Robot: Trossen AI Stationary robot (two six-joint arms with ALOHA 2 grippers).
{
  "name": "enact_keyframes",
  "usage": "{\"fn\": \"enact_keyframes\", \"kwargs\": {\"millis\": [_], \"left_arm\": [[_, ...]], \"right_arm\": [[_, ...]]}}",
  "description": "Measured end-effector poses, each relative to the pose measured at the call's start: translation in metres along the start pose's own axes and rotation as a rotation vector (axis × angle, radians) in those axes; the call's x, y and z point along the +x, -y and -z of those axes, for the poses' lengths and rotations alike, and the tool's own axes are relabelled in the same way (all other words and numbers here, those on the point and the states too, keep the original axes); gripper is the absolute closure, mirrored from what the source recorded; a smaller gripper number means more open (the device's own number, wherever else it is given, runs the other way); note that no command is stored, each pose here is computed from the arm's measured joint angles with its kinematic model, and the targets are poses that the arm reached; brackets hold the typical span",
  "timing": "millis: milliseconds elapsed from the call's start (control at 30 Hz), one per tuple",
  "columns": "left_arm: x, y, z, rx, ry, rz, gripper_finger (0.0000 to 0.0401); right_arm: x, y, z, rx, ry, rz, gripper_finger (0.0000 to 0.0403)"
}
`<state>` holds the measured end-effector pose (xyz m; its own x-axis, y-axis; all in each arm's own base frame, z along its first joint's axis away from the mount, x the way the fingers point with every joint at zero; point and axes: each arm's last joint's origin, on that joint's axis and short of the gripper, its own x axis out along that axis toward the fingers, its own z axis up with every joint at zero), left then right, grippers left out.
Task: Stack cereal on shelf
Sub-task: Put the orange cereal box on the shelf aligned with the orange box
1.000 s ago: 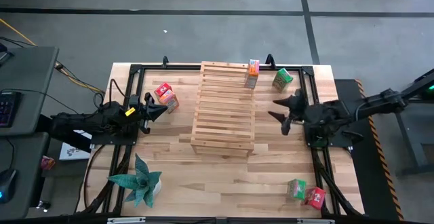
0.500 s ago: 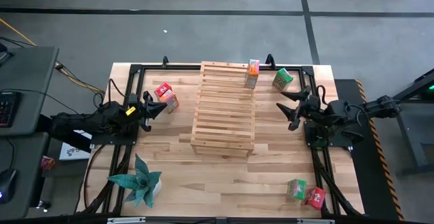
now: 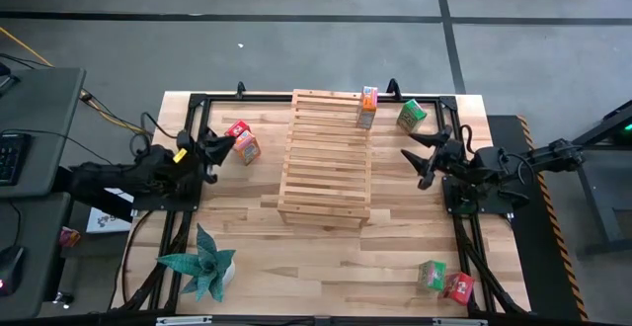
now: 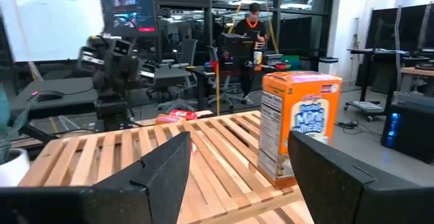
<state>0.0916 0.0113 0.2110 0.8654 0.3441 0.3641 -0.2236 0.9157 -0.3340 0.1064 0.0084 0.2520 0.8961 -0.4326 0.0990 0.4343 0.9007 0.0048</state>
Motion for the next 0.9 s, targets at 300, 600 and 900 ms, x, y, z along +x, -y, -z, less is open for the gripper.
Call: {"fn": "enact_keyframes", "kwargs": {"millis": [300,600,900], "left_arm": [[0.033,0.013,-0.014,0.114,-0.275,-0.134,0.0158],[0.074,0.018,-0.033,0.175,-0.787,-0.552,0.0101],[0.102,0.000,-0.014,0.119,-1.147,-0.718,0.0101]], "right_arm": [[0.000,0.000,0.000,0.000,-0.001,0.007,0.0162],[0.000,0.000,0.004,-0.004,-0.032,0.005,0.0162],[0.000,0.000,0.006,0.010,-0.051,0.004,0.0162]]}}
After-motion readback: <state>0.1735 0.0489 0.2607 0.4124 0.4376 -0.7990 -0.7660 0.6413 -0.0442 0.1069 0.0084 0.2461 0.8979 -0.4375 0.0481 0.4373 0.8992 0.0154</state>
